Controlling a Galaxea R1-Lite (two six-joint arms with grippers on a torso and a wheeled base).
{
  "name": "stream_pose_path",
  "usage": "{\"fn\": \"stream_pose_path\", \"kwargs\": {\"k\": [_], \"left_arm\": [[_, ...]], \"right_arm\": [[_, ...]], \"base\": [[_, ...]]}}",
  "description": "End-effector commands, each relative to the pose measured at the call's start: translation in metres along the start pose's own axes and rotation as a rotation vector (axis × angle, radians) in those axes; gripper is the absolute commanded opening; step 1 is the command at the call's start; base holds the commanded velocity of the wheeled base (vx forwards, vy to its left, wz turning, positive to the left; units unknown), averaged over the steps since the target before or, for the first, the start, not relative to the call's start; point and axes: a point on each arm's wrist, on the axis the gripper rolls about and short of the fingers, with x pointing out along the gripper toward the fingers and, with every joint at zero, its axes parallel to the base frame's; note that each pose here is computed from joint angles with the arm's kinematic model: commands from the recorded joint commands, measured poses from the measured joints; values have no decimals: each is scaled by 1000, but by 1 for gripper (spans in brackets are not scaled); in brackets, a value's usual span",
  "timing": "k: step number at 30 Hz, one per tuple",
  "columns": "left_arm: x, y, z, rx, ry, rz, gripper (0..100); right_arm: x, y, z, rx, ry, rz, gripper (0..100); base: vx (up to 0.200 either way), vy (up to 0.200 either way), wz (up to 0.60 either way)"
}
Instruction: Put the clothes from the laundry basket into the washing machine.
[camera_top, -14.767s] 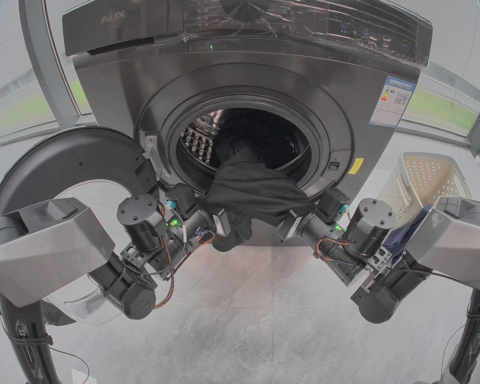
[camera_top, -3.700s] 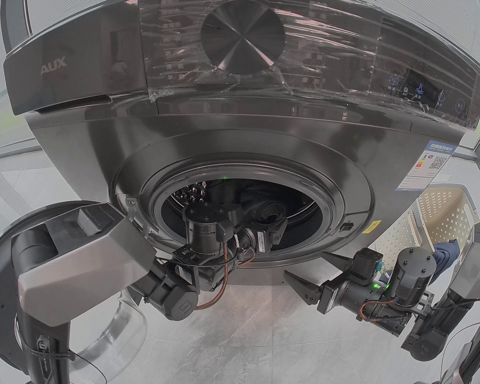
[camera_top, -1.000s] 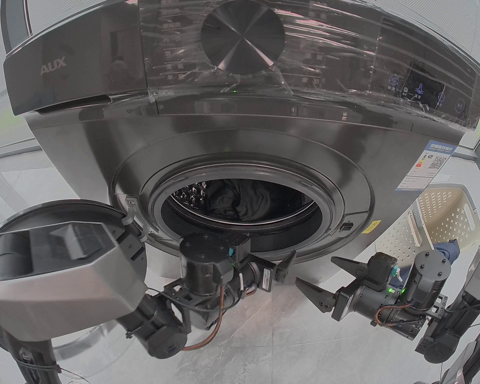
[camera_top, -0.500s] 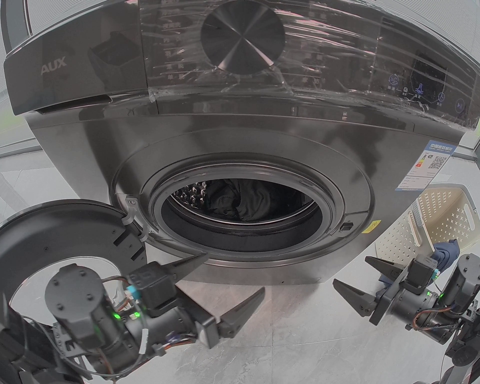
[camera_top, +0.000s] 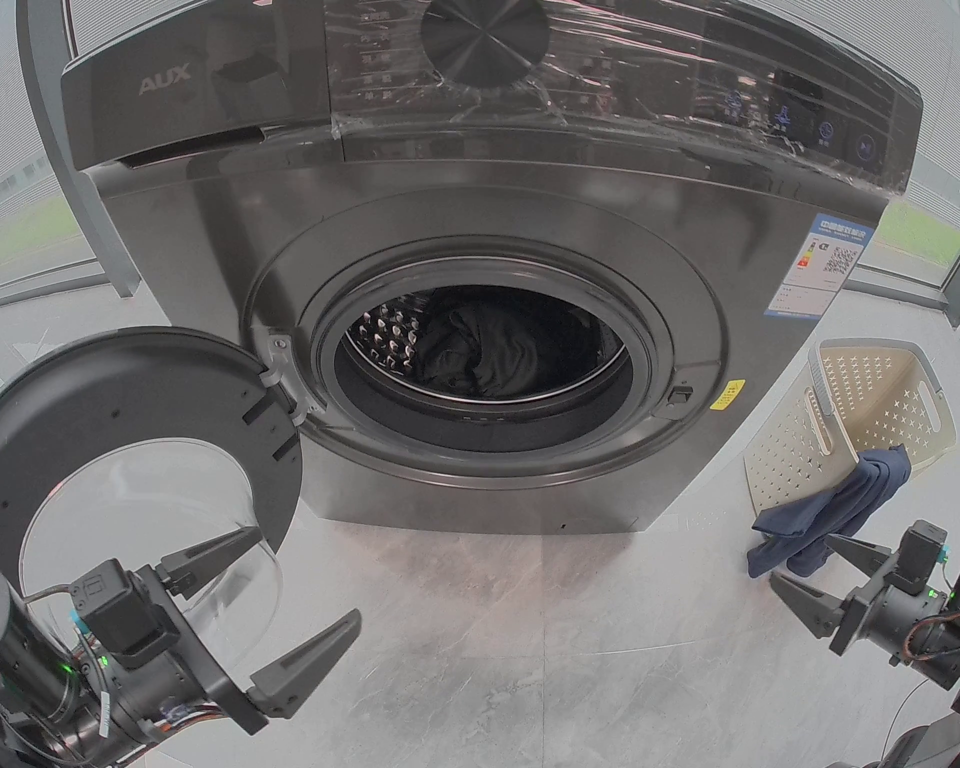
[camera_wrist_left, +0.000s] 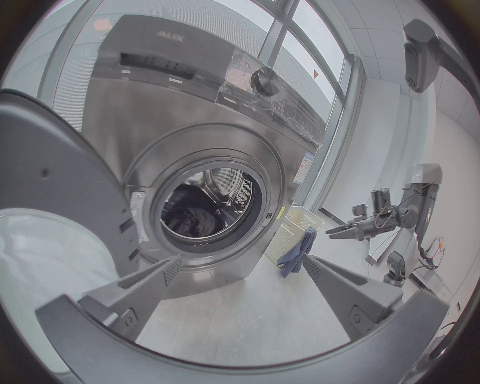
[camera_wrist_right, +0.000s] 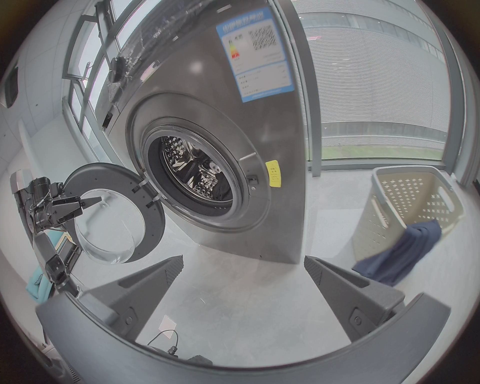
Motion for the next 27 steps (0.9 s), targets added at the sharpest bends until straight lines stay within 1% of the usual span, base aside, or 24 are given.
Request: {"fn": "stream_pose_path", "kwargs": {"k": [1, 3, 4, 5, 6, 7, 8, 9, 12, 13, 14, 15, 16, 17, 18, 19, 20, 21, 22, 24, 26, 27], "left_arm": [[-54, 22, 3, 10, -63, 140, 100], [-63, 25, 0, 12, -45, 176, 100], [-64, 25, 0, 12, -42, 183, 100], [-74, 28, -2, 15, -40, 209, 100], [-76, 28, -3, 15, -40, 213, 100], [-83, 29, -4, 16, -48, 236, 100], [-83, 29, -4, 16, -48, 236, 100], [-91, 31, -6, 15, -54, 268, 100], [-103, 32, -11, 17, -54, 323, 100], [-103, 32, -11, 17, -54, 323, 100], [-112, 32, -15, 19, -60, 361, 100], [-112, 32, -15, 19, -60, 361, 100], [-121, 31, -20, 21, -75, 387, 100], [-125, 30, -22, 19, -73, 399, 100], [-129, 30, -25, 17, -71, 416, 100], [-130, 30, -26, 14, -72, 421, 100], [-137, 28, -32, 8, -83, 455, 100], [-139, 28, -33, 9, -87, 467, 100], [-144, 27, -38, 3, -94, 489, 100], [-149, 25, -43, -11, -102, 521, 100], [-151, 23, -47, -17, -97, 555, 100], [-153, 22, -51, -16, -87, 571, 100]], "right_arm": [[-64, -8, -5, -3, -151, -79, 100], [-74, -9, -10, -22, -163, -112, 100], [-76, -10, -10, -25, -167, -116, 100], [-85, -10, -15, -31, -189, -141, 100], [-87, -10, -15, -31, -192, -143, 100], [-94, -11, -19, -29, -212, -164, 100], [-94, -11, -19, -29, -212, -164, 100], [-102, -10, -22, -27, -232, -185, 100], [-114, -10, -28, -24, -257, -224, 100], [-114, -10, -28, -24, -257, -224, 100], [-120, -9, -31, -22, -270, -259, 100], [-120, -9, -31, -22, -270, -259, 100], [-125, -7, -35, -21, -282, -300, 100], [-127, -7, -39, -20, -285, -316, 100], [-129, -7, -43, -18, -284, -335, 100], [-129, -7, -45, -17, -284, -338, 100], [-132, -6, -56, -15, -284, -360, 100], [-131, -7, -60, -15, -272, -367, 100], [-132, -6, -70, -12, -265, -399, 100], [-133, -5, -75, -33, -276, -453, 100], [-132, -6, -76, -38, -270, -453, 100], [-132, -6, -76, -35, -273, -450, 100]], "base": [[-200, 0, 0], [-200, 0, 0], [-200, 0, 0], [-200, 0, 0], [-200, 0, 0], [-200, 0, 0], [-200, 0, 0], [-200, 0, 0], [-200, 0, 0], [0, 0, 0], [0, 0, 0], [0, 0, 0], [0, 0, 0], [0, 0, 0], [0, 0, 0], [0, 0, 0], [0, 0, 0], [0, 0, 0], [0, -200, 0], [0, -200, 0], [0, -200, 0], [0, 0, 0]]}}
